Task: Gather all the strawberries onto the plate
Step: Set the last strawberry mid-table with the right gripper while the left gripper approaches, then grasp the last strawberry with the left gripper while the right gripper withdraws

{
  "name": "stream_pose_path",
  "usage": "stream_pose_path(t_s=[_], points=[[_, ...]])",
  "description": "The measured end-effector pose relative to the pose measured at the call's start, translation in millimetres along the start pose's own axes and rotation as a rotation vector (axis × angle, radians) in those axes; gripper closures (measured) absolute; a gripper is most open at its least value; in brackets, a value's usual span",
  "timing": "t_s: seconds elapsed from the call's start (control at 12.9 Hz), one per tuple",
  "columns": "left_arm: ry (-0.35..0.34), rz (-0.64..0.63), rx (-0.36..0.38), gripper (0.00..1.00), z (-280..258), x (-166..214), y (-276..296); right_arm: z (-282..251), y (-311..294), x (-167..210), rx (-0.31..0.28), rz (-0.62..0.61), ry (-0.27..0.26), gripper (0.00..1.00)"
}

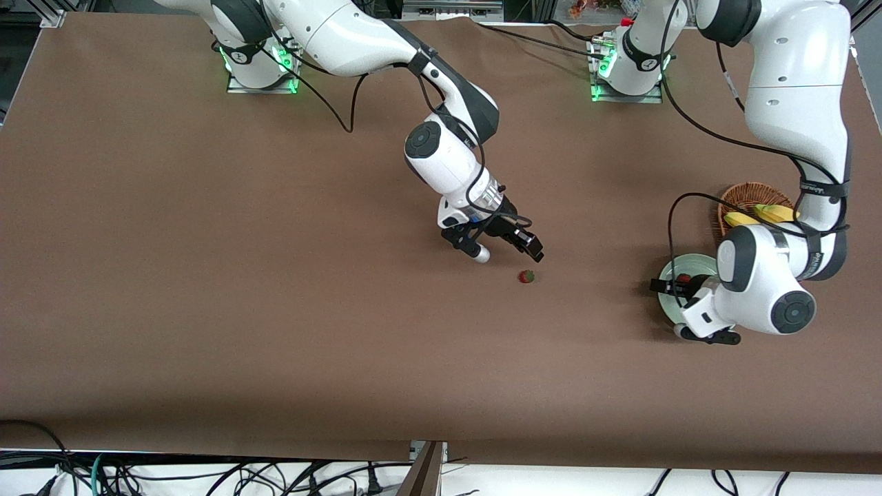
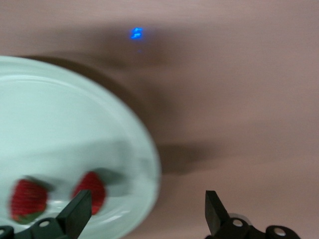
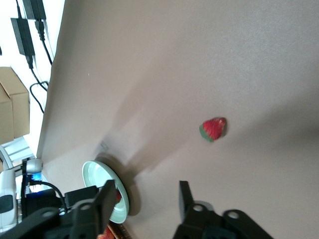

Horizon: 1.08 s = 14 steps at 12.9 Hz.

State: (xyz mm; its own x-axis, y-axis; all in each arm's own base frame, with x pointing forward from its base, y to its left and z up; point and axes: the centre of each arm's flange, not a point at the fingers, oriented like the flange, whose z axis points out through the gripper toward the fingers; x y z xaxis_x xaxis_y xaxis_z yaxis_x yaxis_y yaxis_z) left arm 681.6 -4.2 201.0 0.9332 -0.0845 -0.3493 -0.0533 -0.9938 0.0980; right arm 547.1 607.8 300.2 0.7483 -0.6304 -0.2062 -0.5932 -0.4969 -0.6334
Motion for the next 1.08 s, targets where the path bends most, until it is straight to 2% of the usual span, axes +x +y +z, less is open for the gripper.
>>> stream_pose_path(t_s=[0.08,0.23,0.39,0.62,0.77,1.08], points=[[-0.015,-0.012,-0.038,0.00,5.3,-0.6,16.3,-1.1,-1.0,3.2,0.005,0.008,0.002,0.33],[-0.047,-0.020,-0.112,0.00,14.7,-2.7,37.5,-3.8,-3.0,14.3,0.011,0.021,0.009,0.33],[-0.057,0.016,-0.131,0.00,17.8,-2.9,65.1,-6.5,-4.0,29.6,0.007,0.014,0.019,0.30],[-0.060,0.076,-0.111,0.00,23.1,-4.3,119.0,-11.9,-5.0,45.6,-0.085,-0.051,-0.007,0.27],[-0.038,0.129,-0.086,0.00,27.7,-6.5,167.2,-27.8,-12.0,58.7,-0.154,-0.117,-0.038,0.27],[-0.003,0.137,-0.029,0.00,47.5,-23.9,273.8,-64.3,-10.6,107.0,-0.327,-0.299,-0.140,0.26]])
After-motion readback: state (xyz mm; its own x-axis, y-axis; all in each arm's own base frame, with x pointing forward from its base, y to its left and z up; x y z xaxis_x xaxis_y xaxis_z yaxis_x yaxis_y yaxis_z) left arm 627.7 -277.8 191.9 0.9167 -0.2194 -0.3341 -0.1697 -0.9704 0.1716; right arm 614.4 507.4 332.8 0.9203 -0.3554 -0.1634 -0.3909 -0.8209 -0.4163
